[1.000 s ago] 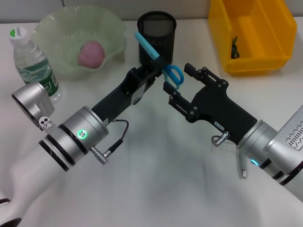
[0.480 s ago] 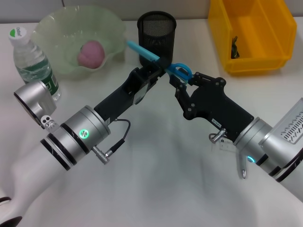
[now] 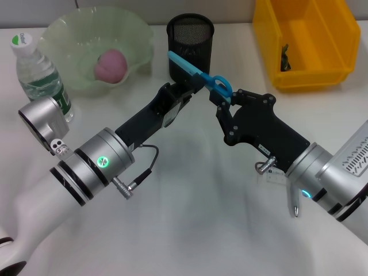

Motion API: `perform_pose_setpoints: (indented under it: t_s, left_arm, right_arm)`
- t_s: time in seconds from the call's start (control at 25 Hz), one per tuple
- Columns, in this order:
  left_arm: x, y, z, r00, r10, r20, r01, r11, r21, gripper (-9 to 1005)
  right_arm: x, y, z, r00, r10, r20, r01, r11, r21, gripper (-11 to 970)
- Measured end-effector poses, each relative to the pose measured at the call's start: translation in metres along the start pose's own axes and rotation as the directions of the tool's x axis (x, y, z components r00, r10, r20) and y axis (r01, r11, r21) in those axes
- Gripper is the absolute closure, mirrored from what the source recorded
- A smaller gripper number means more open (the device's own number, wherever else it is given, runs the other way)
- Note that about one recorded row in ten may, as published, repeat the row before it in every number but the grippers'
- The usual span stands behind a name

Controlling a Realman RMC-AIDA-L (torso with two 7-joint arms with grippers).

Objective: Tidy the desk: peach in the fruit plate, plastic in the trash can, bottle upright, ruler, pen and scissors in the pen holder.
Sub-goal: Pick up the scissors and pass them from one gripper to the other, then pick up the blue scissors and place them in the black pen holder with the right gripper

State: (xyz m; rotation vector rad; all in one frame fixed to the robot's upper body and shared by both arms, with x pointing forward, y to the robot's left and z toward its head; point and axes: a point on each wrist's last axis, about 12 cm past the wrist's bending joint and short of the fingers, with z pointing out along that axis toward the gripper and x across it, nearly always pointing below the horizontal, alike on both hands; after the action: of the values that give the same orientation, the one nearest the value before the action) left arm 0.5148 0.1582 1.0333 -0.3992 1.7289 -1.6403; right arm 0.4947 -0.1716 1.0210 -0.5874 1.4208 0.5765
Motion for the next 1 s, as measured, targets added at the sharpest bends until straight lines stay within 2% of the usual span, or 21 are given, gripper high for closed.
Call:
perform_pose_setpoints:
  t_s: [0.28, 0.4, 0.6, 0.68, 0.72, 0.76, 0.84, 0.92, 1.0]
  left_arm:
    - [-0.003, 0.001, -0.001, 1.000, 0.013, 0.011, -0.013, 1.000, 0.000, 961]
    - [-0.005, 0.001, -0.002, 1.000, 0.018, 0.015, -0.018, 1.000, 0.000, 960]
    - [-0.013, 0.003, -0.005, 0.997, 0.078, 0.013, -0.078, 0.997, -0.005, 947]
    - [-0.018, 0.004, -0.006, 0.987, 0.160, -0.006, -0.160, 0.987, -0.008, 939]
    - [-0.021, 0.004, -0.007, 0.980, 0.200, -0.017, -0.200, 0.980, -0.009, 935]
    - [-0.025, 0.005, -0.008, 0.963, 0.267, -0.033, -0.268, 0.963, -0.008, 894]
    - [-0.027, 0.005, -0.009, 0.940, 0.339, -0.043, -0.340, 0.940, -0.003, 813]
    - [-0.029, 0.005, -0.013, 0.890, 0.453, -0.048, -0.453, 0.891, 0.007, 731]
    - [-0.029, 0.005, -0.013, 0.890, 0.453, -0.048, -0.453, 0.891, 0.007, 663]
  right_arm:
    - [0.000, -0.001, -0.001, 1.000, 0.000, 0.002, 0.000, 1.000, 0.008, 893]
    - [0.000, -0.002, -0.003, 1.000, 0.002, 0.005, -0.002, 1.000, 0.025, 890]
    - [-0.001, -0.007, -0.007, 0.999, 0.019, 0.028, -0.020, 0.999, 0.043, 885]
    - [-0.003, -0.012, -0.009, 0.997, 0.057, 0.042, -0.058, 0.997, 0.043, 884]
    - [-0.005, -0.020, -0.011, 0.993, 0.108, 0.055, -0.110, 0.993, 0.033, 883]
    - [-0.005, -0.020, -0.011, 0.993, 0.108, 0.055, -0.110, 0.993, 0.033, 882]
    - [-0.008, -0.030, -0.013, 0.985, 0.160, 0.062, -0.161, 0.987, 0.015, 880]
    - [-0.011, -0.041, -0.016, 0.975, 0.213, 0.059, -0.212, 0.977, -0.007, 878]
    - [-0.015, -0.054, -0.018, 0.963, 0.267, 0.046, -0.266, 0.964, -0.021, 876]
